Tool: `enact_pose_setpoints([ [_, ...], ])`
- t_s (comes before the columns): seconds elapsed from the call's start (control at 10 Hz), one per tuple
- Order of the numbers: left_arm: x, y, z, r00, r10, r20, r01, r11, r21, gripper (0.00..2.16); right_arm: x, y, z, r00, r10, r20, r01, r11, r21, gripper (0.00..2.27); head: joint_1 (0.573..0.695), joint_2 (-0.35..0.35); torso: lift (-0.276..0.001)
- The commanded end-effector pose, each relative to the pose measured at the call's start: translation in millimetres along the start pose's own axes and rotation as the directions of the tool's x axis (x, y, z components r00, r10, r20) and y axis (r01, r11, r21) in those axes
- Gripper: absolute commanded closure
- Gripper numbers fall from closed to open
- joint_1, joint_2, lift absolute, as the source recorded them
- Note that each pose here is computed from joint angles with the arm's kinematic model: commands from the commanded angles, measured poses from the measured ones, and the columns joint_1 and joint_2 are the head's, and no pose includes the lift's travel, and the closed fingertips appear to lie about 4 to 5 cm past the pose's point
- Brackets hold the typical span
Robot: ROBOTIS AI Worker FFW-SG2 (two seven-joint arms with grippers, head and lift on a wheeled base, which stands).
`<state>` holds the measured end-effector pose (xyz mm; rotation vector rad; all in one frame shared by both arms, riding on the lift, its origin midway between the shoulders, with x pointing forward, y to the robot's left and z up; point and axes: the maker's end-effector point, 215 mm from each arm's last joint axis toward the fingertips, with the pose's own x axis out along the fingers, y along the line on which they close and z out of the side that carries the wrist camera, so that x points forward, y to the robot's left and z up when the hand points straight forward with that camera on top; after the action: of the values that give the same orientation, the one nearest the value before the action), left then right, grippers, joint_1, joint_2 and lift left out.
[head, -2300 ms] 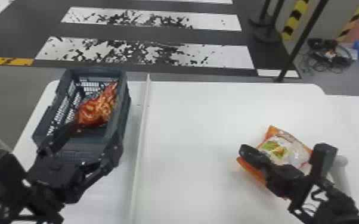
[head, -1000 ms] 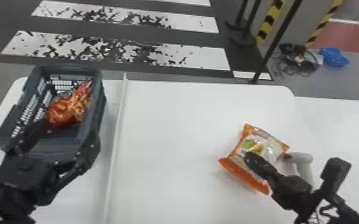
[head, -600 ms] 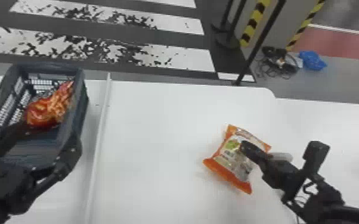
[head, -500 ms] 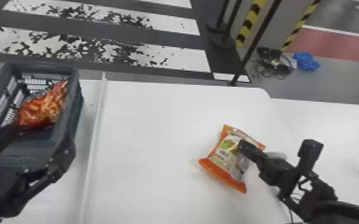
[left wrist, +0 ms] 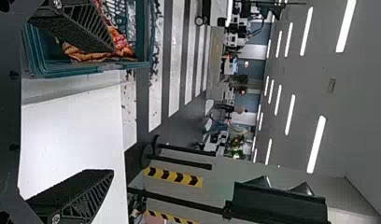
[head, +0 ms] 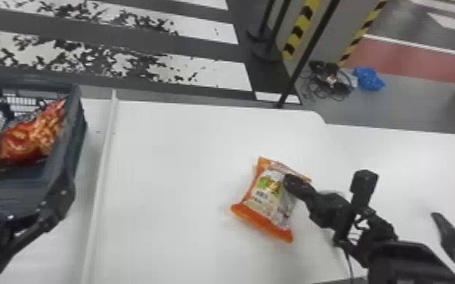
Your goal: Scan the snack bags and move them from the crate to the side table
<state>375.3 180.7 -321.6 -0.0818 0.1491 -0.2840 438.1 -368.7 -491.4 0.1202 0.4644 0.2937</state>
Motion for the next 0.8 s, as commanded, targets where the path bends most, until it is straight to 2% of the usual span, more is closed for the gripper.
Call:
enact_pose_setpoints([
  [0.0,0.5,0.1,-2.1,1.000,0.000,-0.003,0.000,1.000,-0.001,0.07,12.2,17.3,-2.2,0.999,0.052,-0.012,-0.052,0.998,-0.032,2.25,0.695,-0.259,-0.087],
  [0.3,-0.9,2.0,-5.6,1.000,0.005,-0.011,-0.005,1.000,0.004,0.07,20.2,58.3,-7.9,0.985,0.170,-0.015,-0.171,0.983,-0.064,2.25,0.695,-0.204,-0.087],
  [0.6,-2.2,-1.1,-4.5,1.000,0.003,-0.008,-0.003,1.000,0.007,0.07,6.3,100.1,-34.6,0.966,0.254,-0.034,-0.257,0.961,-0.100,2.25,0.695,-0.157,-0.087],
  [0.7,-2.5,-1.7,-4.3,1.000,0.002,-0.005,-0.002,1.000,0.006,0.07,0.8,103.9,-34.3,0.964,0.264,-0.026,-0.265,0.957,-0.117,2.25,0.695,-0.142,-0.087],
])
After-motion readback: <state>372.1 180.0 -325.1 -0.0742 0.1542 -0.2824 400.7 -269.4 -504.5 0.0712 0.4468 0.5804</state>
